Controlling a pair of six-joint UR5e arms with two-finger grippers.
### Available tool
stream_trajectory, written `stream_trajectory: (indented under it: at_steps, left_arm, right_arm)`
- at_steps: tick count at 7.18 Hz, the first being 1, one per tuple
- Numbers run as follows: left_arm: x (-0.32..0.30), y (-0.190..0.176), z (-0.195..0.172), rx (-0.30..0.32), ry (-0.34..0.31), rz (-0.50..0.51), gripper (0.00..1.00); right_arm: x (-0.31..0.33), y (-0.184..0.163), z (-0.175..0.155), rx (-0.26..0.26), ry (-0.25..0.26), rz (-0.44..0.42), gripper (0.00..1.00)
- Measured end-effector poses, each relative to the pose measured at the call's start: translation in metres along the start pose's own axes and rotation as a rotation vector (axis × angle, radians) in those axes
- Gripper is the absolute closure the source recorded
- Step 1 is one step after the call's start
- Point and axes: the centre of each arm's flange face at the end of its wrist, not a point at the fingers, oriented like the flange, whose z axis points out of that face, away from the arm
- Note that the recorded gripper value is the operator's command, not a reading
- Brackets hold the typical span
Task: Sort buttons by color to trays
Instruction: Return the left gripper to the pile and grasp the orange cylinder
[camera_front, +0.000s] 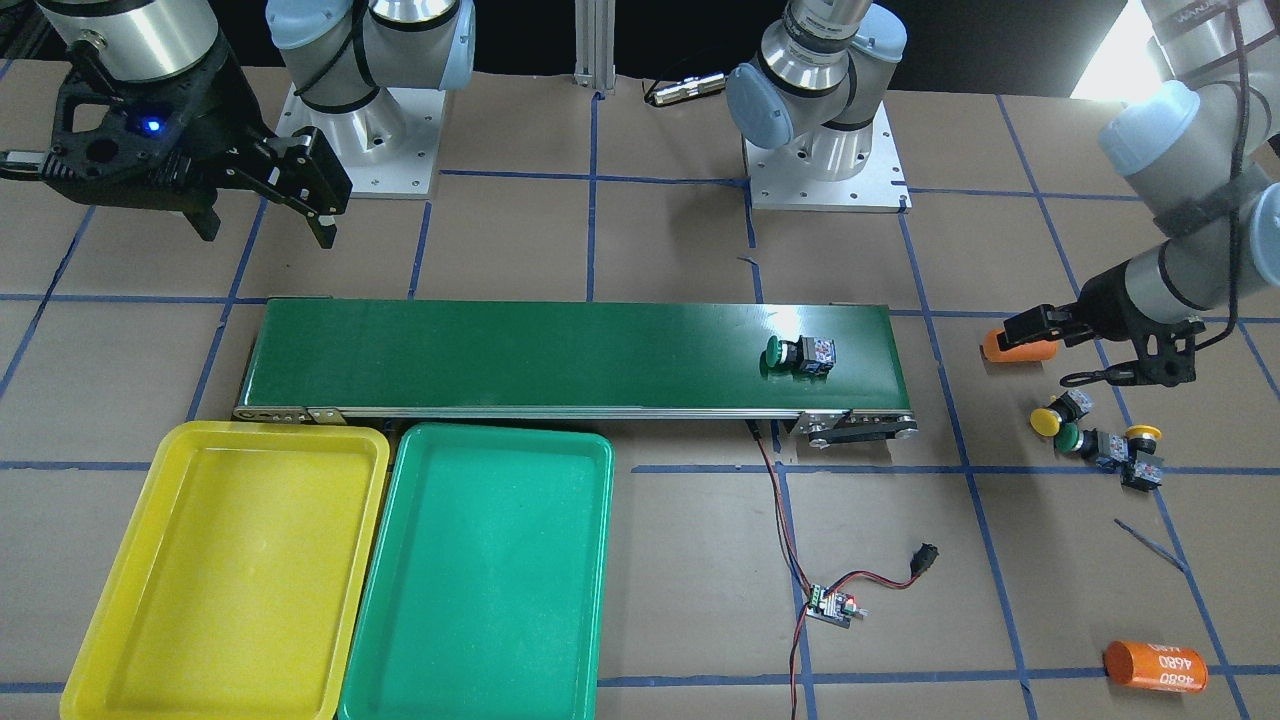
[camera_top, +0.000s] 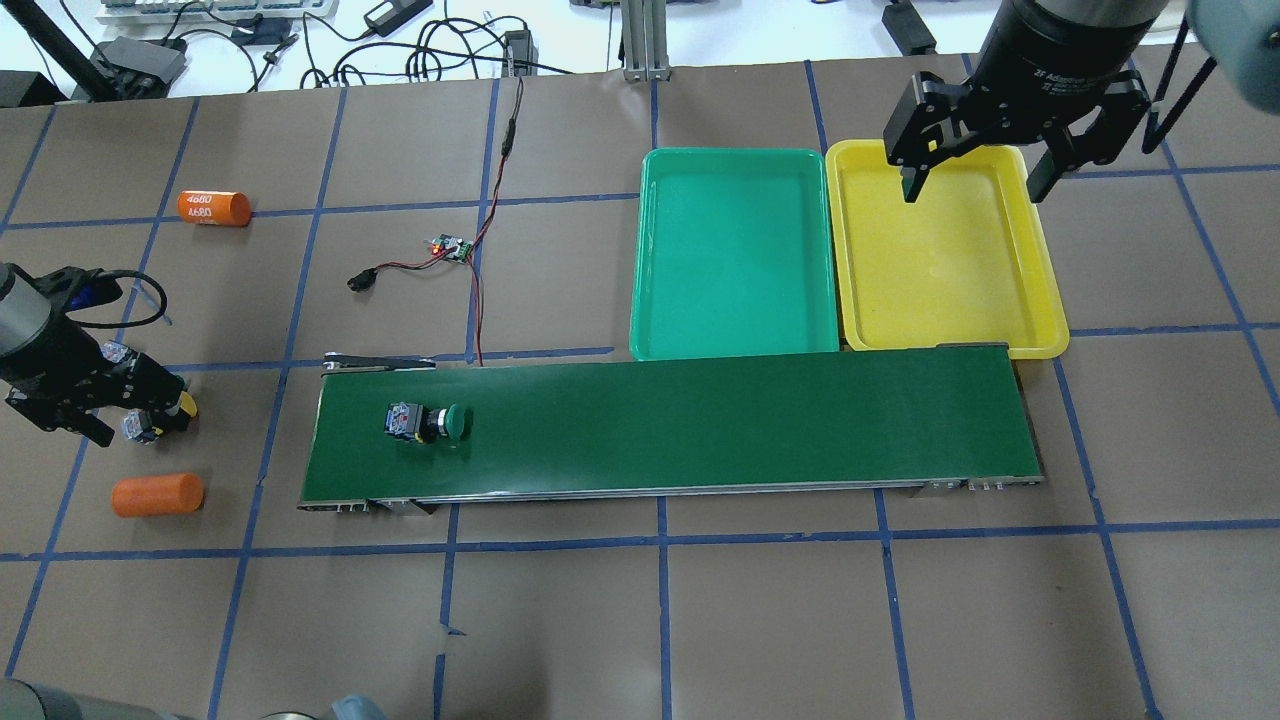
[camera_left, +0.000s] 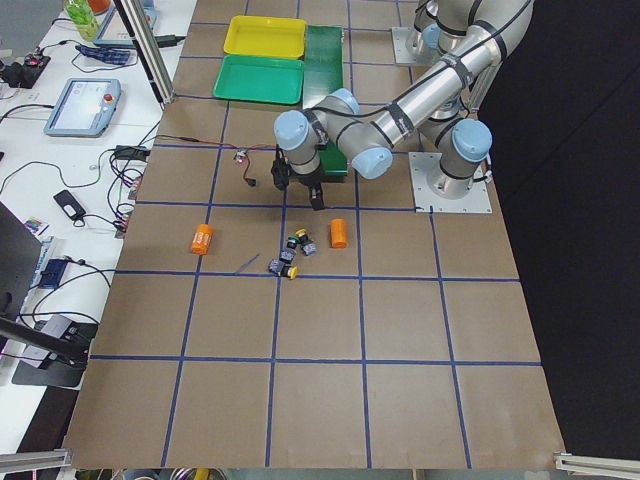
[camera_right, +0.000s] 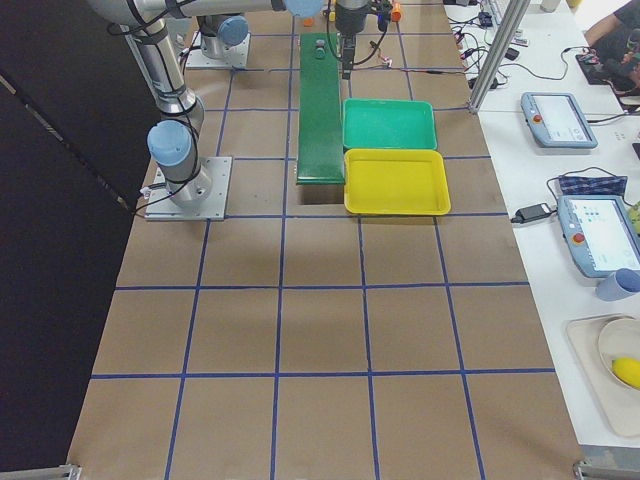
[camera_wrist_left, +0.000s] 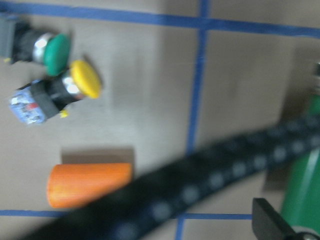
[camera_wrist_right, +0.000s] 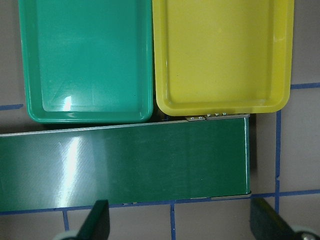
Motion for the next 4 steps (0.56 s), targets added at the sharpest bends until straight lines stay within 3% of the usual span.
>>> stream_trajectory:
  at_steps: [2, 4]
  left_arm:
    - [-0.021, 0.006, 0.03, -0.036, 0.033, 0.019, 0.0]
    - [-0.029, 0.015, 0.043, -0.1, -0.019, 0.03, 0.0]
  right_arm:
    - [0.0, 0.0, 0.0, 0.0, 0.001, 0.0, 0.0]
    - [0.001, 0.0, -0.001, 0.001, 0.002, -0.001, 0.0]
